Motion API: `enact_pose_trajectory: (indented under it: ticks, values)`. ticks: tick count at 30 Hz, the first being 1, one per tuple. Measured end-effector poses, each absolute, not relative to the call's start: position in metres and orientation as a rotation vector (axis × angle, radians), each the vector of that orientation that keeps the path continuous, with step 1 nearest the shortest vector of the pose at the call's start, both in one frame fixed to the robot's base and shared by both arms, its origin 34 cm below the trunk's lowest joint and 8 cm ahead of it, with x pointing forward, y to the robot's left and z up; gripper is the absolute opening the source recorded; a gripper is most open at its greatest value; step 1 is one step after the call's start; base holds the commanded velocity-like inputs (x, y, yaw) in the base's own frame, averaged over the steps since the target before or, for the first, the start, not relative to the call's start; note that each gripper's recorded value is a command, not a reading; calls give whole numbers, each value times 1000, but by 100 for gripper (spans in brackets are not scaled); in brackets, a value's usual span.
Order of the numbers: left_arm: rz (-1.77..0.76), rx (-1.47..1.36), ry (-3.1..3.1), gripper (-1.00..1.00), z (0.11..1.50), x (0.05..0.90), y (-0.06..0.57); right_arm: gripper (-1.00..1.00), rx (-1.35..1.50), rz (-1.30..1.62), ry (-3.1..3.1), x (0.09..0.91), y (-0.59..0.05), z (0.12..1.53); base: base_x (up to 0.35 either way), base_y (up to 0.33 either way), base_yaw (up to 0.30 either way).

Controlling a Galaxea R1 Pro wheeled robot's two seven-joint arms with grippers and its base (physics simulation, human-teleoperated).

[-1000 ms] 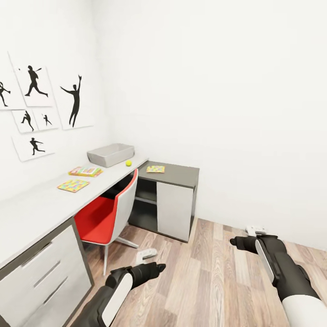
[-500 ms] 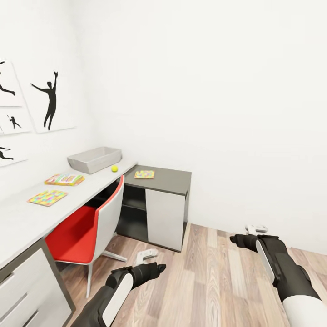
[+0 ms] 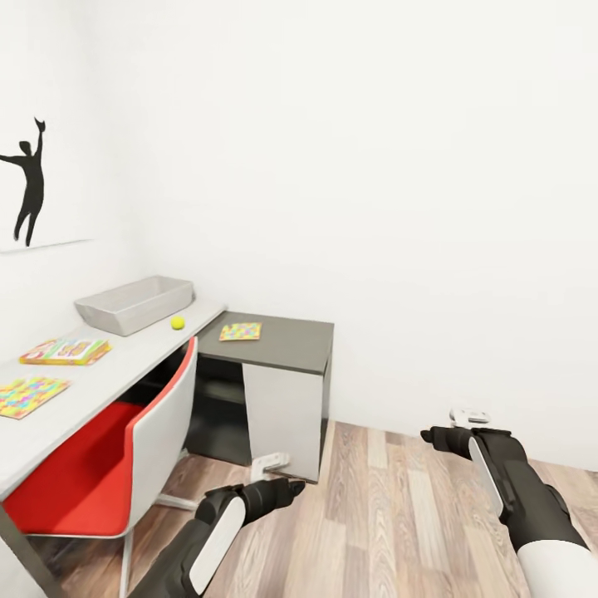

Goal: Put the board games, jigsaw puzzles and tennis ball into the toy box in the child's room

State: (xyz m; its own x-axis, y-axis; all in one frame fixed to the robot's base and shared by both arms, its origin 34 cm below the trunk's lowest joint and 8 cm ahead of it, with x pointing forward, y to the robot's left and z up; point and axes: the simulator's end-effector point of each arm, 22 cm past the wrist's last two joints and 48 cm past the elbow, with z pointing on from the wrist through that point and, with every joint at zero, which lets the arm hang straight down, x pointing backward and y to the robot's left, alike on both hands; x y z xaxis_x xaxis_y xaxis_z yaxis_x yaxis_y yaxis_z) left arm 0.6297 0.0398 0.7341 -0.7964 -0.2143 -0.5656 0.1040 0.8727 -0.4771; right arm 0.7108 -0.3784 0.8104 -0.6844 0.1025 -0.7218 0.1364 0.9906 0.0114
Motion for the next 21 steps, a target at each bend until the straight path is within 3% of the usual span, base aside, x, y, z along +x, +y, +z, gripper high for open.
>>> enact_pose_trajectory:
  ticks: [7, 21]
  values:
    - [-656, -105, 2393, 100, 733, 633, 44, 100, 167, -56, 2331, 711, -379, 810, 252, 0, -293]
    - [-603, -162, 2480, 100, 703, 633, 59, 100, 168, -56, 2332, 711, -379, 810, 21, 0, -296]
